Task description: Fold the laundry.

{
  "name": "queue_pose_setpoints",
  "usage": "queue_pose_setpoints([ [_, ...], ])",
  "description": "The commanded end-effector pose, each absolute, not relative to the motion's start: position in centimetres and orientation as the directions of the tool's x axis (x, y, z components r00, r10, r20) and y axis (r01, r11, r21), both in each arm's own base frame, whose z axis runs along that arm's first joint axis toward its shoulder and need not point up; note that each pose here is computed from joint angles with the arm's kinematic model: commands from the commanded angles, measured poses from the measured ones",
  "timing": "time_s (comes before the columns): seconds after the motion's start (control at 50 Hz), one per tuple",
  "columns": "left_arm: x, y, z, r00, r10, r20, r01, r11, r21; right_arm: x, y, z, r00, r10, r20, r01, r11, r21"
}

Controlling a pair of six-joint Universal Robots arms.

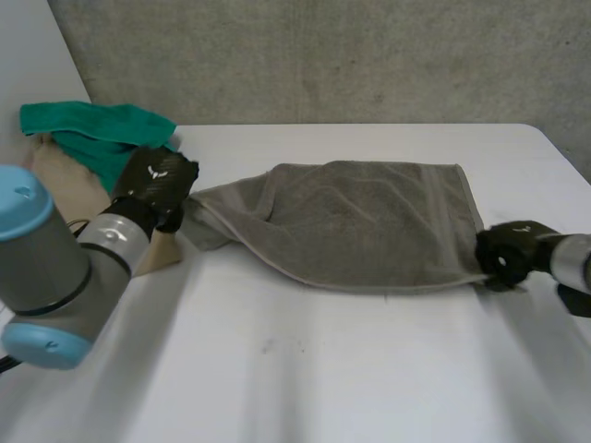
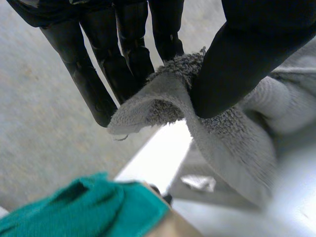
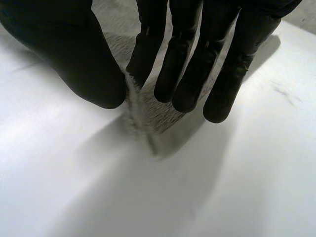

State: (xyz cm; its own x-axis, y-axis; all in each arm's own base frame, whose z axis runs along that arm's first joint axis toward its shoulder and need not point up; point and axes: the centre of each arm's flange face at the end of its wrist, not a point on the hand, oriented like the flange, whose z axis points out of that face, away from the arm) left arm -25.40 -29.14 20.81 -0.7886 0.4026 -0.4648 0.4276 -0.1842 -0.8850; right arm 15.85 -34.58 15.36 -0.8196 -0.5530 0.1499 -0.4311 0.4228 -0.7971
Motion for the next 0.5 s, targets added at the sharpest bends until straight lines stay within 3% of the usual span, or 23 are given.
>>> queue_pose_setpoints([
  [0.02,-23.0,-24.1,21.0,-0.675,0.512,-0.531,0.609,-0.021,-0.793,10.6,-29.4,18.8,-0.676,-0.700,0.232,-0.687,0.483,-0.543],
  [0.04,-22.8,-23.5,20.8,-0.656,0.528,-0.539,0.631,-0.008,-0.776,10.1,-28.1,19.3,-0.646,-0.738,0.196,-0.713,0.491,-0.500],
  [0.08,-22.0,-21.6,19.9,-0.596,0.589,-0.545,0.698,0.046,-0.714,10.0,-26.9,19.8,-0.615,-0.768,0.179,-0.738,0.479,-0.476],
  [0.14,-21.5,-19.4,18.7,-0.526,0.674,-0.519,0.760,0.099,-0.642,9.9,-26.0,20.6,-0.609,-0.769,0.196,-0.740,0.462,-0.488],
  [0.2,-21.4,-18.4,18.0,-0.497,0.714,-0.493,0.784,0.125,-0.609,9.9,-26.1,20.4,-0.607,-0.763,0.223,-0.744,0.446,-0.498],
  [0.26,-21.7,-19.0,18.0,-0.499,0.702,-0.508,0.780,0.108,-0.616,9.8,-27.3,20.3,-0.621,-0.724,0.299,-0.737,0.409,-0.538],
  [0.36,-23.6,-23.0,17.8,-0.524,0.628,-0.575,0.743,0.008,-0.669,9.7,-30.2,20.2,-0.669,-0.626,0.400,-0.701,0.352,-0.621],
  [0.5,-26.3,-29.2,17.6,-0.596,0.493,-0.634,0.665,-0.139,-0.734,13.7,-34.4,18.8,-0.608,-0.593,0.527,-0.724,0.141,-0.675],
])
